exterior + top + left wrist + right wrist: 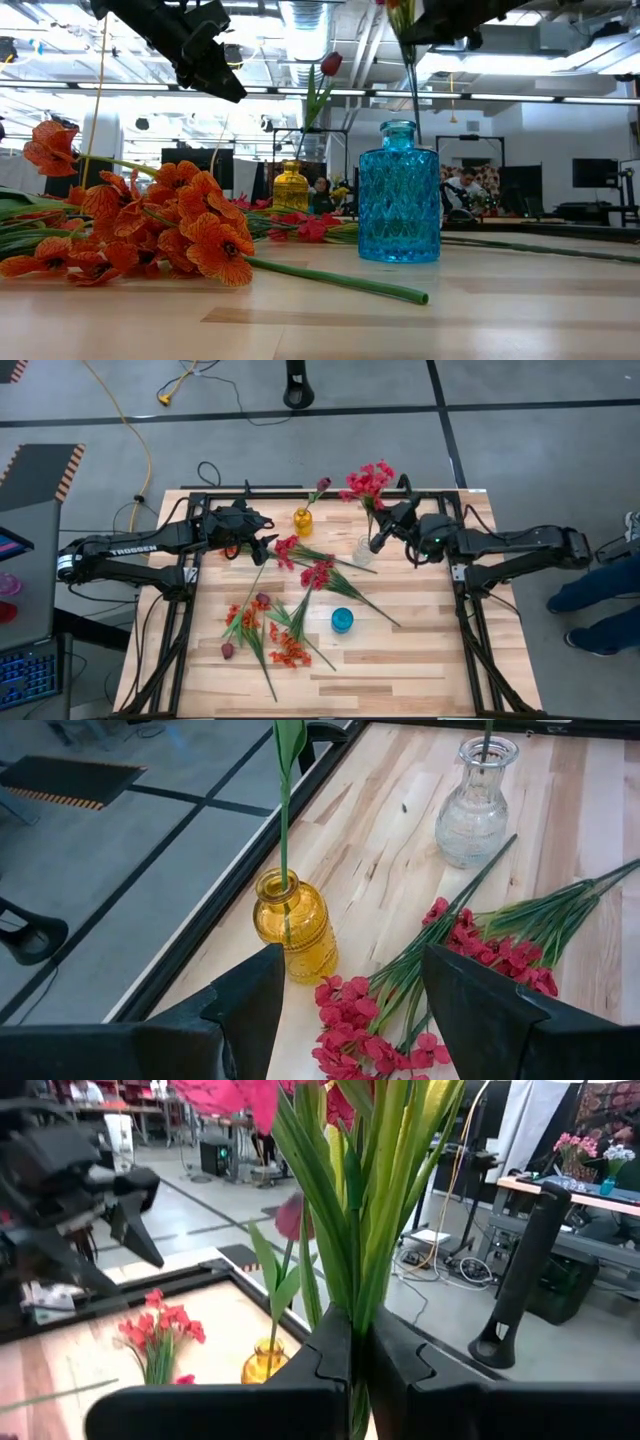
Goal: Sort flowers into vase by color
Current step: Put the bottom right red flowers into the transparent vase
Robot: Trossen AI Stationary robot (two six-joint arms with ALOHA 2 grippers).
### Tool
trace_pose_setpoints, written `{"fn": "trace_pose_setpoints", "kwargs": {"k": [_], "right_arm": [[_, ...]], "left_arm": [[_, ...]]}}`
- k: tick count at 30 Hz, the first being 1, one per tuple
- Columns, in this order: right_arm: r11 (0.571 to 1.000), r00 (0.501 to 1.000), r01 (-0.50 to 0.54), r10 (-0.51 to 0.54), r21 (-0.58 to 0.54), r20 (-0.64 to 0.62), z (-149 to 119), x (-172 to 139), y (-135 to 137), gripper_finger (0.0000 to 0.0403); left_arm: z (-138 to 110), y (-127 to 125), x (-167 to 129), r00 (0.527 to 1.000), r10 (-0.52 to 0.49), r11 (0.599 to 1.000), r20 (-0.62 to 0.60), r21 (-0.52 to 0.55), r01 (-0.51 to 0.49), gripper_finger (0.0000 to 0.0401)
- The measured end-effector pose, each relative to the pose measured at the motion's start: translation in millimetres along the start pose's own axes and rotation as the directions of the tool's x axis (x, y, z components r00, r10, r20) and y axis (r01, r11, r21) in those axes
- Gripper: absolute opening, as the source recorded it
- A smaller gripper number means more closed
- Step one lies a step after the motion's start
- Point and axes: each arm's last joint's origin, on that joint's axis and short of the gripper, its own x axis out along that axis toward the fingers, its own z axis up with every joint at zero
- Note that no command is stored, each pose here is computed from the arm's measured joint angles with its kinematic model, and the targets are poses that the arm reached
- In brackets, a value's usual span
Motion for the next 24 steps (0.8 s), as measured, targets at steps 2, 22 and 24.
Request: {"fn": "trace_pose_setpoints", "kwargs": {"k": [2,22,24], "right_arm": [[1.0,1.0,0.005,-0.005,-0.01,-0.013,-3.3,3.1,2.4,0.0041],[1.0,1.0,0.009,-0.009,-0.022,-0.027,-6.1,5.1,3.9,0.0058],[1.0,1.0,0.009,-0.009,-0.022,-0.027,-6.1,5.1,3.9,0.0058]], "left_arm": [[0.0,0.0,0.0,1.0,0.0,1.0,0.0,0.0,0.0,0.0224],[0.0,0.0,0.0,1.0,0.0,1.0,0.0,0.0,0.0,0.0224],[0.0,0.1,0.0,1.0,0.0,1.0,0.0,0.0,0.0,0.0224]]}}
